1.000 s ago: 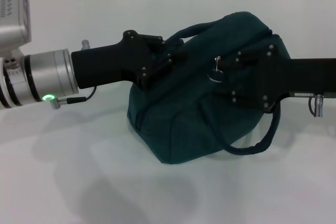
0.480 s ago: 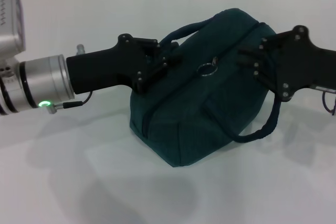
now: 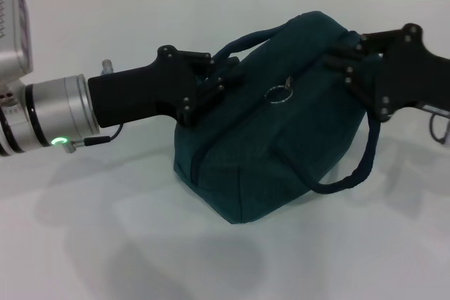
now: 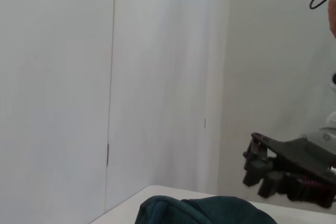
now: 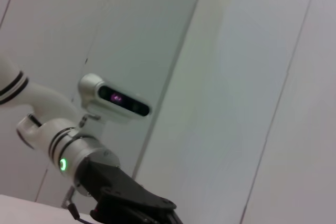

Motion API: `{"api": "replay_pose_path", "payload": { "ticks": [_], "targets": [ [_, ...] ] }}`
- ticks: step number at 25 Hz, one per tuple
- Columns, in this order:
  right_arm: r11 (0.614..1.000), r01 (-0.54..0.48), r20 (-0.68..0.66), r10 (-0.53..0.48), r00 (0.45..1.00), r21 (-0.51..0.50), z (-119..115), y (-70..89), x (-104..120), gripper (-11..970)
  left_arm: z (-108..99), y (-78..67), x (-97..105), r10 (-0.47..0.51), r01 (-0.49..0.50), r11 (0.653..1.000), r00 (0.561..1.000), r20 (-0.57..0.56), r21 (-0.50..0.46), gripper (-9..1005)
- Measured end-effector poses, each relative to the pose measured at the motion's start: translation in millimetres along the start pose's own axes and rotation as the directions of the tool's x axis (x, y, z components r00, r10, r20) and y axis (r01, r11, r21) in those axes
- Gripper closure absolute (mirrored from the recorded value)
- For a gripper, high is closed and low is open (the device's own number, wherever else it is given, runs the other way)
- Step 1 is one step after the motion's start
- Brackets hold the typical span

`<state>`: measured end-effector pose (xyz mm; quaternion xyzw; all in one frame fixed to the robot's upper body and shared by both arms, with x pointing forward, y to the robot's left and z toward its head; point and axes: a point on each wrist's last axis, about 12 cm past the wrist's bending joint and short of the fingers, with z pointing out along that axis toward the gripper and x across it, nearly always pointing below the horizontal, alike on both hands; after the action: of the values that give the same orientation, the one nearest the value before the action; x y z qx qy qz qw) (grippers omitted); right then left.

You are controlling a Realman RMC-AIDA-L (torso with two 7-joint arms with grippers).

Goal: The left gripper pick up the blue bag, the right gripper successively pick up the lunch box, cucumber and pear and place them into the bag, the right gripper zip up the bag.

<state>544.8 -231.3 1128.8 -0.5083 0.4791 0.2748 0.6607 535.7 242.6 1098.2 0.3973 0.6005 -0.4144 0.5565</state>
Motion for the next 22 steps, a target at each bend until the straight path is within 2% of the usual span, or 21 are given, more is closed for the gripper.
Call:
{"api": "replay_pose_path", "payload": {
  "ticks": [6,14,17,22],
  "targets": [
    [0.998,0.014,-0.039,-0.016,0.999,-0.057,16,7.9,8,861,1,-0.5,1,0.001,-0.001,1.000,1.000,0.001,0.003,881],
    [0.994,0.036,-0.069,-0.043,0.997,-0.105,10,18.5,11,859,2,-1.0,3,-0.006,0.006,1.000,1.000,-0.009,0.009,880],
    [0.992,0.048,-0.087,-0.059,0.994,-0.117,9,21.3,13,829,2,-0.8,3,-0.006,0.006,1.000,1.000,-0.010,0.009,880],
    [0.989,0.050,-0.111,-0.066,0.992,-0.139,17,24.6,15,656,3,-0.7,3,-0.005,0.005,1.000,1.000,-0.010,0.011,880]
  ]
}}
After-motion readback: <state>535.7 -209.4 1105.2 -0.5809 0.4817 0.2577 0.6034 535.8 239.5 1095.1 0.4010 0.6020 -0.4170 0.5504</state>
